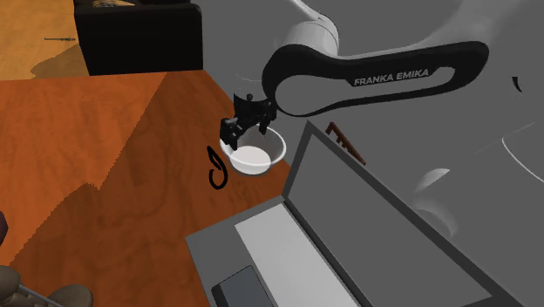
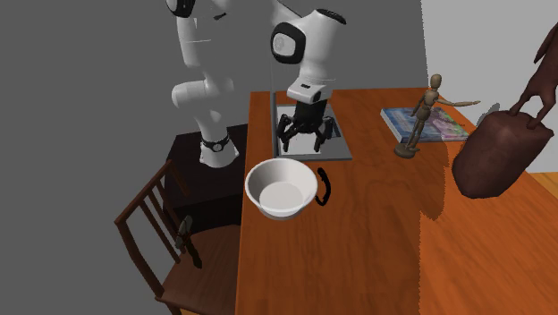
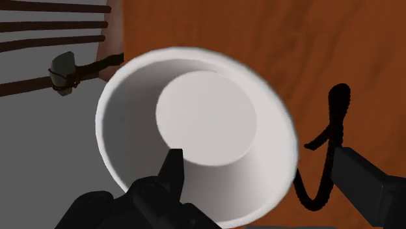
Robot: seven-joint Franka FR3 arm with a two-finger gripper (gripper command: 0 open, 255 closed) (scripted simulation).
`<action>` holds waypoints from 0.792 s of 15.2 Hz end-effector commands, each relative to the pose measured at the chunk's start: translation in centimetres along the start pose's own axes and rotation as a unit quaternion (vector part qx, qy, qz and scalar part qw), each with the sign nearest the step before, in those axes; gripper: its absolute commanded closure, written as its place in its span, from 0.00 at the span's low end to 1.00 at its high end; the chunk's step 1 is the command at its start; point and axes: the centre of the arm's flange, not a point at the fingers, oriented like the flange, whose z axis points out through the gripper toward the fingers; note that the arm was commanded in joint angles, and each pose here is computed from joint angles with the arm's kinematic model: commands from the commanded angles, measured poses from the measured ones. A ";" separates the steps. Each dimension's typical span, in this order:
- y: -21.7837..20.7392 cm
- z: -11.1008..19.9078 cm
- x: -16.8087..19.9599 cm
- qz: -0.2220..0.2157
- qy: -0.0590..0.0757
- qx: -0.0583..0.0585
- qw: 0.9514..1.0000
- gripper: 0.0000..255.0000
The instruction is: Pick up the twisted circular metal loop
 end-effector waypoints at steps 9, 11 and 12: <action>-8.6 3.4 3.6 0.022 0.042 -0.043 0.998 0.00; -8.8 4.4 3.5 0.022 0.042 -0.043 0.998 0.00; -8.9 4.9 3.4 0.022 0.042 -0.043 0.998 0.00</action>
